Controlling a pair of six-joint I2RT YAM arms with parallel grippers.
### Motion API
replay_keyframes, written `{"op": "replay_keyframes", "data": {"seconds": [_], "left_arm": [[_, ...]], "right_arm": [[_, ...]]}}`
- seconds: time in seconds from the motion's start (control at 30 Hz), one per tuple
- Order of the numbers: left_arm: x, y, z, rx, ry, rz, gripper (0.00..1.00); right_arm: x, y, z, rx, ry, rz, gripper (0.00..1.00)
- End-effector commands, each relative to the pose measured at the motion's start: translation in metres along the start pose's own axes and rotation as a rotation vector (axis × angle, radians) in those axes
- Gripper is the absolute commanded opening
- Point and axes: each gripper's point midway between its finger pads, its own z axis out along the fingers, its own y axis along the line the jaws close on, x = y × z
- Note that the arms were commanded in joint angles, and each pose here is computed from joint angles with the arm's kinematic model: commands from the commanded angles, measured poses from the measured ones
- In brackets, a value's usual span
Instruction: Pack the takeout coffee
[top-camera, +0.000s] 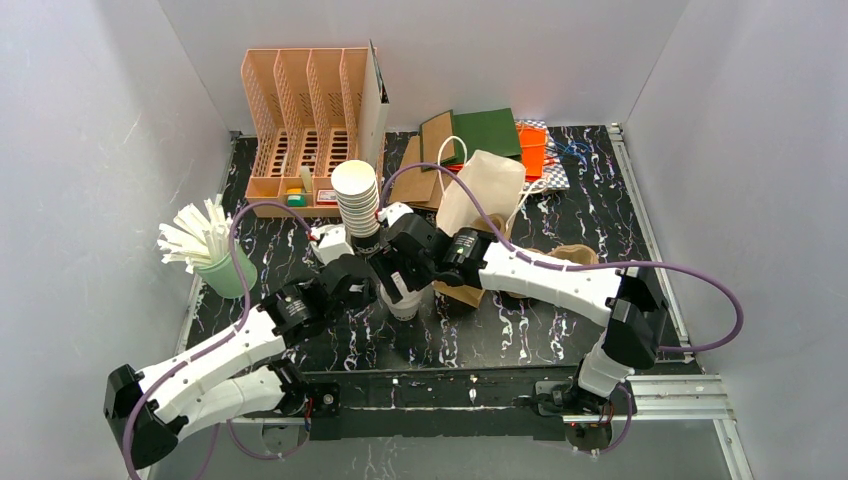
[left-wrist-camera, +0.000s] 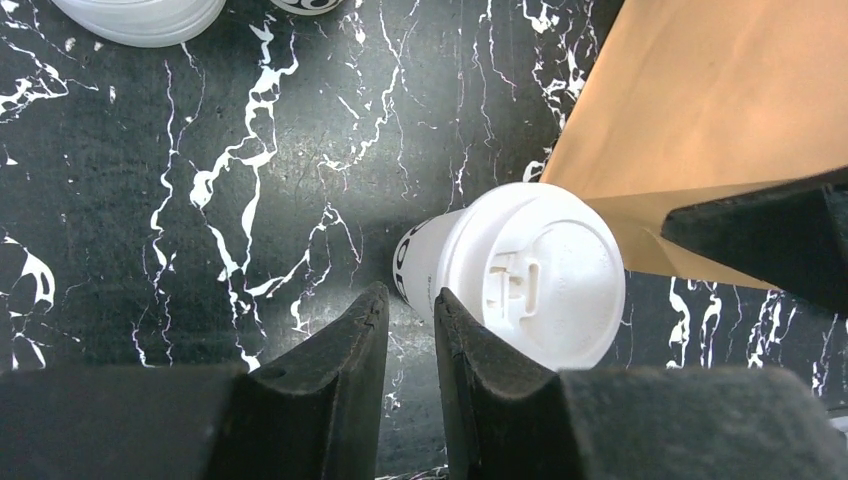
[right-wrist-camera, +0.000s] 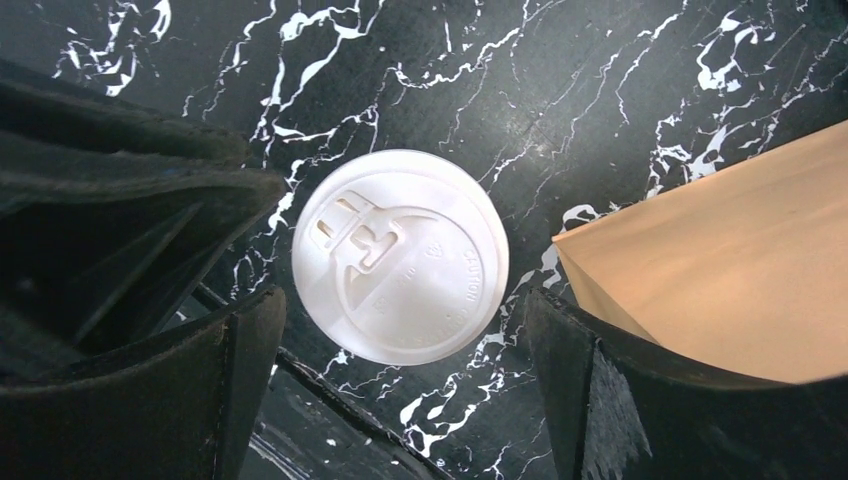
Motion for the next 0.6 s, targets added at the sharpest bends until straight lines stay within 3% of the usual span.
{"op": "replay_keyframes", "data": {"seconds": [0.0,0.2,0.57], "left_arm": [[-0.002,0.003,0.003,0.022,0.022,-0.068,0.22],[0.001,0.006,0.008,0.053,0.059,-0.125,0.22],[0.004,0.015,0.010,0.016,0.072,-0.107,0.22]], "right_arm": [[-0.021,0.017,-0.009,-0.076,-0.043,-0.008,0.98],[-0.014,0.021,0.001,-0.089,-0.002,-0.031,0.98],[-0.002,0.010,0.012,-0.026,0.046,-0.044,0.95]]}}
